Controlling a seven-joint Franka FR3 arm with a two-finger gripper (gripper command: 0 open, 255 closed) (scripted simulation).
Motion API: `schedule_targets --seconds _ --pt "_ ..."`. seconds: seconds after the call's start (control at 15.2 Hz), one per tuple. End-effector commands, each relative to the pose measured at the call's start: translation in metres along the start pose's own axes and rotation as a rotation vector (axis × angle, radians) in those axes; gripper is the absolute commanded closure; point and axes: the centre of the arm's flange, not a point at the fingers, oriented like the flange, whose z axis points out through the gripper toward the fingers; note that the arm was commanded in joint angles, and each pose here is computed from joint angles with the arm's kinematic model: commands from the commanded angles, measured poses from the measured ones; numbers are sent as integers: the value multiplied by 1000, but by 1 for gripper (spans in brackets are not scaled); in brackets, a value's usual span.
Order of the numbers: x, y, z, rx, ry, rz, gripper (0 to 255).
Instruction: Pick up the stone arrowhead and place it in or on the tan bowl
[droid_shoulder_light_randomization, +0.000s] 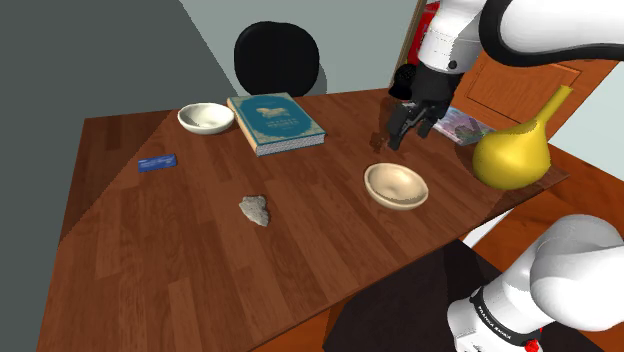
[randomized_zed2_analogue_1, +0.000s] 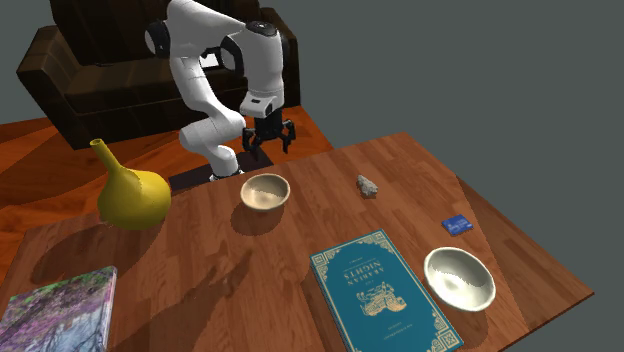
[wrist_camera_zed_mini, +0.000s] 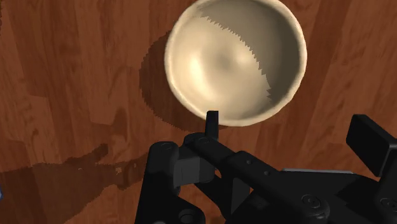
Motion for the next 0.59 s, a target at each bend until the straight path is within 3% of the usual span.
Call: schedule_targets --seconds 0.0,0.53 --pt "7 -25 11 4 -1 1 0" --pt "38 -118 46 16 -5 3 0"
